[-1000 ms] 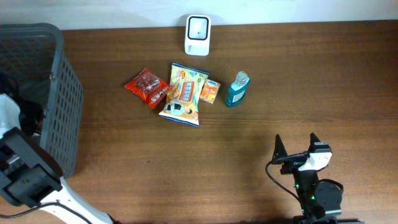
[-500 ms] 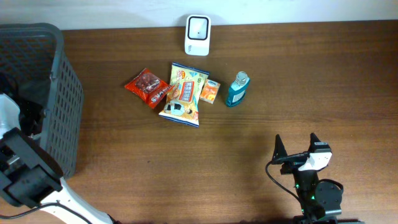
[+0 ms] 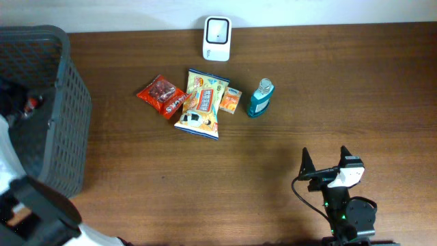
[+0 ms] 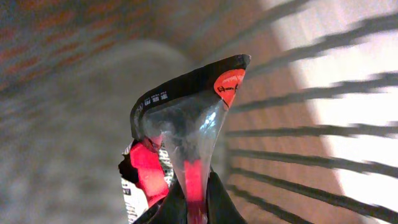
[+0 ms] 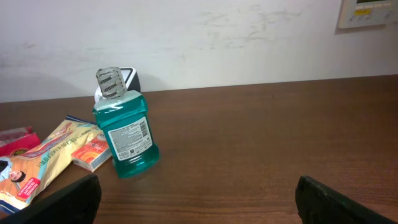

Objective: Scan the item barcode
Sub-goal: 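Lift the black-and-red packet out of the basket toward the snack pile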

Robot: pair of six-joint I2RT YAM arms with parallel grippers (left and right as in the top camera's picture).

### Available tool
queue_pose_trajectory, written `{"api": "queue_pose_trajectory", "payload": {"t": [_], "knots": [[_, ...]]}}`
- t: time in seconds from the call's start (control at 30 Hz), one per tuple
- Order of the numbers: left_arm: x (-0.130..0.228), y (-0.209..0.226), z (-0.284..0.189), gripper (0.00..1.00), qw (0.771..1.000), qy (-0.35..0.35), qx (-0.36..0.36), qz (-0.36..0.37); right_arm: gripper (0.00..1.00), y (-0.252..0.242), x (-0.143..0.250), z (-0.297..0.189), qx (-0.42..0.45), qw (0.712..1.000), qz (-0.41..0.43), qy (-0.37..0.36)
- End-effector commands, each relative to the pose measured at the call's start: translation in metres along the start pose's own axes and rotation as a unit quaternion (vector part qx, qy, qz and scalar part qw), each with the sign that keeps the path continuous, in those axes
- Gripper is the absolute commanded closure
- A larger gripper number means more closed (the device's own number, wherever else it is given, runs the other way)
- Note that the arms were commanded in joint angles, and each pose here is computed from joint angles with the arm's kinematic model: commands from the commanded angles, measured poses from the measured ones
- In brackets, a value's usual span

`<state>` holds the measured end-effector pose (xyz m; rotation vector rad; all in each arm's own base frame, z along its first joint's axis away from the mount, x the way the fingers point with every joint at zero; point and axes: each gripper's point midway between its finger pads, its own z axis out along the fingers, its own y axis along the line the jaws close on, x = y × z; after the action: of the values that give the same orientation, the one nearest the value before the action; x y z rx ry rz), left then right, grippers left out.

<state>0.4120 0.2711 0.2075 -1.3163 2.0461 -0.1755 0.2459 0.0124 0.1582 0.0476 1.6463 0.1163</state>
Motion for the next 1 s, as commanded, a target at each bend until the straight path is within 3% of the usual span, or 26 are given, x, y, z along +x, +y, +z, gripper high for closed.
{"api": "queue_pose_trajectory", "payload": {"t": [0.0, 0.1, 0.23, 0.37, 0.57, 0.77, 0.97], "knots": [[-0.019, -0.075, -0.09, 1.0, 0.985, -0.046, 0.165, 0.021, 0.01, -0.003, 0.003, 0.0, 0.007, 1.0, 0.004, 0.003], [-0.019, -0.112, -0.148, 1.0, 0.964, -0.064, 0.257, 0.03, 0.01, -0.003, 0.003, 0.0, 0.007, 1.0, 0.004, 0.003], [0.003, -0.144, -0.206, 1.0, 0.94, -0.067, 0.328, 0.069, 0.01, -0.003, 0.003, 0.0, 0.007, 1.0, 0.004, 0.003], [0.041, -0.176, -0.227, 1.0, 0.924, -0.034, 0.367, 0.103, 0.01, -0.003, 0.003, 0.0, 0.007, 1.0, 0.004, 0.003], [0.136, -0.226, -0.215, 1.0, 0.909, 0.071, 0.38, 0.156, 0.01, -0.003, 0.003, 0.0, 0.007, 1.0, 0.004, 0.003], [0.247, -0.257, -0.169, 1.0, 0.909, 0.152, 0.315, 0.225, 0.01, -0.003, 0.003, 0.0, 0.007, 1.0, 0.004, 0.003], [0.34, -0.265, -0.129, 1.0, 0.889, 0.218, 0.275, 0.294, 0.01, -0.003, 0.003, 0.0, 0.007, 1.0, 0.004, 0.003]]}}
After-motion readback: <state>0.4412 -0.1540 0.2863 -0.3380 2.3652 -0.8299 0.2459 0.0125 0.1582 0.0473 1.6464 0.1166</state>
